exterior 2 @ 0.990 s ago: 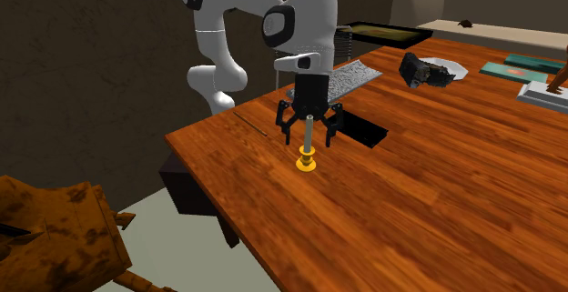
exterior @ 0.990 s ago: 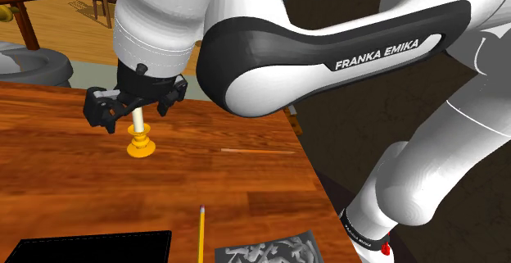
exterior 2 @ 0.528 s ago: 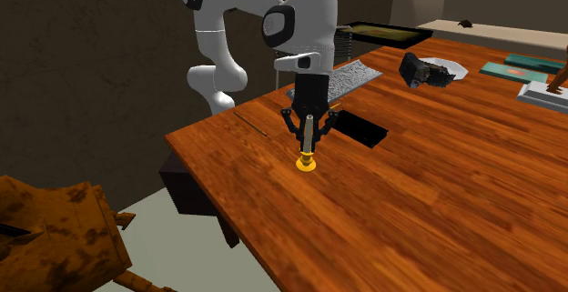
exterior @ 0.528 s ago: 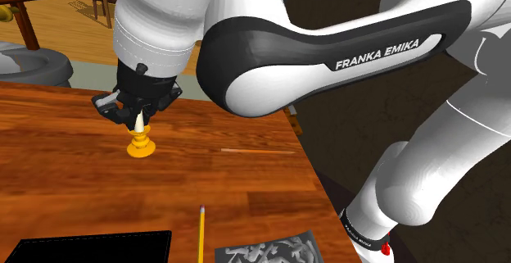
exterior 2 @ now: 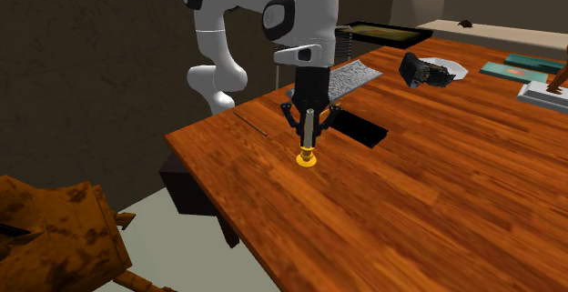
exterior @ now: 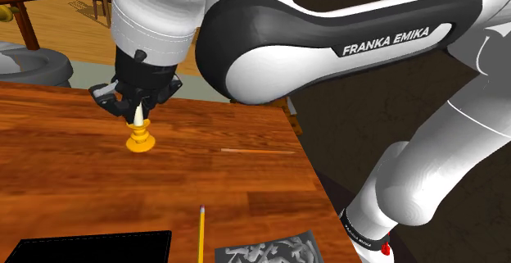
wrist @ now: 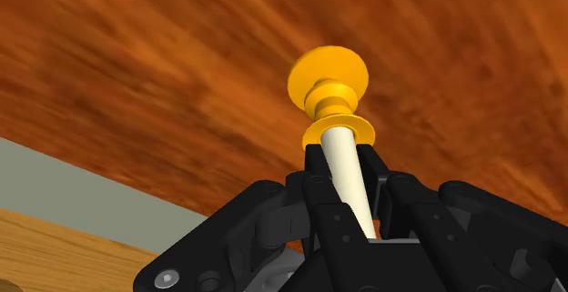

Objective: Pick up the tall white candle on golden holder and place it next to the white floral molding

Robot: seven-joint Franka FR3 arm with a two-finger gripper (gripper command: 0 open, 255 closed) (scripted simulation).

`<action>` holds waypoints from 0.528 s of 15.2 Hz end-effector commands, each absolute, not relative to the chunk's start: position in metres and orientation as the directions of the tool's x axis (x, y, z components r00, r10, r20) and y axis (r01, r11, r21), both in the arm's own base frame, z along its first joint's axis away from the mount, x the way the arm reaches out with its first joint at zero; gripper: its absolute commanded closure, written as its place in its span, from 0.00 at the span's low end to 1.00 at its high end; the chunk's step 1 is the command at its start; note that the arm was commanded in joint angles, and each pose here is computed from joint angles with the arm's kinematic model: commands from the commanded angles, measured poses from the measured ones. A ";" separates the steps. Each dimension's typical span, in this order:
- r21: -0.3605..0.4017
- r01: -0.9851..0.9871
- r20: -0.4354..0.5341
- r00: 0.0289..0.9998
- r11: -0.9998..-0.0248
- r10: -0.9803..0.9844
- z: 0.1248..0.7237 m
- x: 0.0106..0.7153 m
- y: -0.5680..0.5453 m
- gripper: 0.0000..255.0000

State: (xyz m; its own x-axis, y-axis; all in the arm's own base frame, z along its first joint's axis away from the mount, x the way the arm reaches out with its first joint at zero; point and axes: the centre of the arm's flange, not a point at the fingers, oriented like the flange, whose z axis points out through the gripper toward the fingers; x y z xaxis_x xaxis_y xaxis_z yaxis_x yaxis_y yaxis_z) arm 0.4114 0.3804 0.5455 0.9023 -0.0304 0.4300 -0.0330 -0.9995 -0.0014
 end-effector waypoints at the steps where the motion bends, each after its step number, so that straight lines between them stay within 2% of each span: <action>1: -0.001 -0.033 0.430 0.902 -0.999 -0.030 0.556 0.412 0.380 1.00; 8: -0.001 -0.033 0.430 0.902 -0.999 -0.030 0.593 0.412 0.380 1.00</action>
